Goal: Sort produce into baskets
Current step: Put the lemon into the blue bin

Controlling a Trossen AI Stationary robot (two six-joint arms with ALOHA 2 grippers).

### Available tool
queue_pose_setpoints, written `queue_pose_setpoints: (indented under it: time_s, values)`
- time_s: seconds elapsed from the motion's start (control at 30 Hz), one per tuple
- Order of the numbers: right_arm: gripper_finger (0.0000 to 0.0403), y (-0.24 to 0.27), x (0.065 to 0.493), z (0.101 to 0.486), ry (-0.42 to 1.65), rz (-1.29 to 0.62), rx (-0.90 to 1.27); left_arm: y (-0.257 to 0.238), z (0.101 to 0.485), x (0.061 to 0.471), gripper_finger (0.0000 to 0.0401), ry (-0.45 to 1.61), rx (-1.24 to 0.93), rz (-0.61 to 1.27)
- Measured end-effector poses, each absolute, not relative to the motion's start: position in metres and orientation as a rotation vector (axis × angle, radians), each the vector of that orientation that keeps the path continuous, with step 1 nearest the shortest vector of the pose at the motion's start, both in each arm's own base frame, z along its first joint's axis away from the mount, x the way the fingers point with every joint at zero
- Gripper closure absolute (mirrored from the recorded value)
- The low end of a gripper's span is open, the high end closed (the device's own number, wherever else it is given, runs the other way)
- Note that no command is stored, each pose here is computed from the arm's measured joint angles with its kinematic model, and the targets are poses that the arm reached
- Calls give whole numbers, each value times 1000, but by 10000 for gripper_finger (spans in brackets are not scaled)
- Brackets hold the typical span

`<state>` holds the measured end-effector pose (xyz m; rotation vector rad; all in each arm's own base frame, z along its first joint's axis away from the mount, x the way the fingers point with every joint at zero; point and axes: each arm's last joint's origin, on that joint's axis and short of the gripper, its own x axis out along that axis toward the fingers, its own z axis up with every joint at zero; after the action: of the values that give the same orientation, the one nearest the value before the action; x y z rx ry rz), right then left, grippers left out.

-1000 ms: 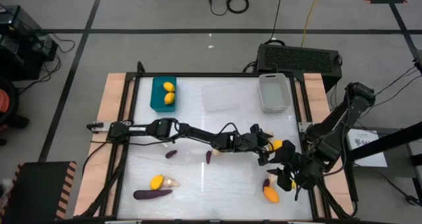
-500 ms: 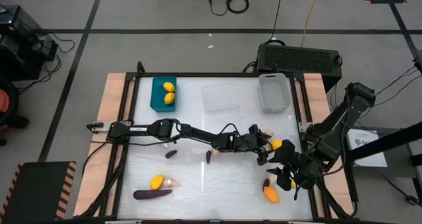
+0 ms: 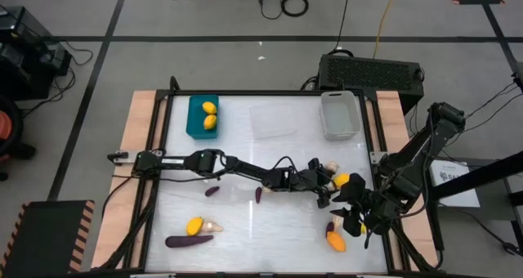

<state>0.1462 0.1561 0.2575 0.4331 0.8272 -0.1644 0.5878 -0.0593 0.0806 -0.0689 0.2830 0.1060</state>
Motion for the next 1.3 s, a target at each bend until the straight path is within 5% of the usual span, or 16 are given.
queue_pose_setpoints:
  time_s: [0.3, 1.07, 1.3]
  values:
    - [218, 156, 146, 258, 827, -165, 432, -57, 79, 588, 86, 307, -77, 87]
    - [218, 156, 146, 258, 828, -161, 424, -57, 77, 587, 273, 311, -83, 80]
    - [218, 156, 146, 257, 828, -161, 424, -57, 84, 587, 293, 299, -84, 78]
